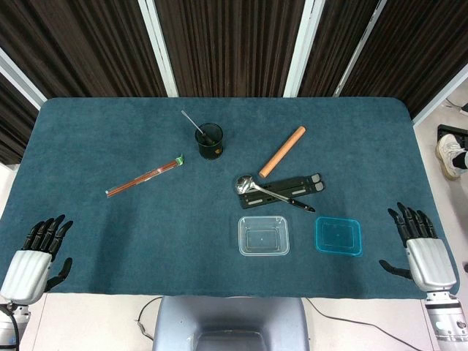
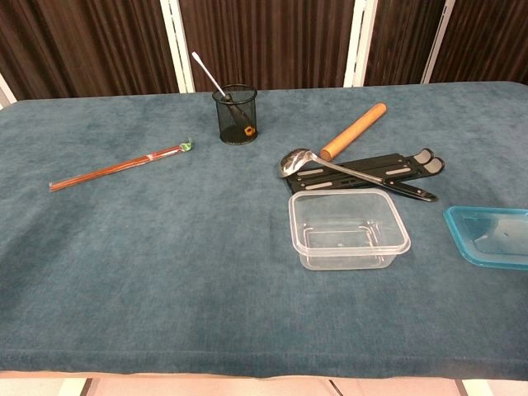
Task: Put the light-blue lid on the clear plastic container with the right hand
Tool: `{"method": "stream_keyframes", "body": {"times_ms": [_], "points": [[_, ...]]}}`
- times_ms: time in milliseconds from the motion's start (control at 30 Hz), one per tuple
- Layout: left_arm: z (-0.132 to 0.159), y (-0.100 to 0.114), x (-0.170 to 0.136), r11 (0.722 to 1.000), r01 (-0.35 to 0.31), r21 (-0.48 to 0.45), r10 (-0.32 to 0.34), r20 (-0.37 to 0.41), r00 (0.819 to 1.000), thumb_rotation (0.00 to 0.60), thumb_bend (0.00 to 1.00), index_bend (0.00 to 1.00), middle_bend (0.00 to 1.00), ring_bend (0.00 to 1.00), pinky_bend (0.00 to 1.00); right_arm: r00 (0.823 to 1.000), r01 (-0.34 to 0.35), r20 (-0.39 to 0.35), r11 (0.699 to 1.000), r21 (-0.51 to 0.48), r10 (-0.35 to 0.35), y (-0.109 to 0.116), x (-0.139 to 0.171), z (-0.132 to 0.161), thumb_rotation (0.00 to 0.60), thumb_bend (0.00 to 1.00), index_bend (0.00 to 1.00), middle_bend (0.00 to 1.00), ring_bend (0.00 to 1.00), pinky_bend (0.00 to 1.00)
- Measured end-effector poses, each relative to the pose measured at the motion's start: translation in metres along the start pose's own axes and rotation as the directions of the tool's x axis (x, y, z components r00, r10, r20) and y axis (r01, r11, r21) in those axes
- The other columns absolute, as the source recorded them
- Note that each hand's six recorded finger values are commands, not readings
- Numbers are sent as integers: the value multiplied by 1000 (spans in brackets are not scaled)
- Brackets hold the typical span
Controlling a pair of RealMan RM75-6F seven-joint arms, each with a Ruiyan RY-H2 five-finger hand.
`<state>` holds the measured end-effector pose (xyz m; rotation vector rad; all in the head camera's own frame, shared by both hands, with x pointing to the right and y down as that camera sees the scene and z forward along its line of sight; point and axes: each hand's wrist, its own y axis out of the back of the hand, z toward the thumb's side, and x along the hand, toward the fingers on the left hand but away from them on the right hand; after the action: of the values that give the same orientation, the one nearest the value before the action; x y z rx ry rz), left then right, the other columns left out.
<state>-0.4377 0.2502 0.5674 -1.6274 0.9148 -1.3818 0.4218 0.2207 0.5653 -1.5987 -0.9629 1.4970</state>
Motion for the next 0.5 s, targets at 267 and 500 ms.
{"method": "stream_keyframes", "body": {"times_ms": [267, 500], "points": [[0, 0, 2, 1000, 3, -5, -3, 3, 1000, 600, 444, 0, 0, 0, 91, 1000, -10, 4, 1000, 2, 10, -3, -2, -1, 600, 109, 0, 0, 0, 0], [1, -3, 9, 1000, 22, -23, -22, 7, 1000, 600, 442, 0, 0, 0, 97, 995, -94, 24, 994, -59, 96, -20, -22, -8, 600, 109, 0, 0, 0, 0]]}}
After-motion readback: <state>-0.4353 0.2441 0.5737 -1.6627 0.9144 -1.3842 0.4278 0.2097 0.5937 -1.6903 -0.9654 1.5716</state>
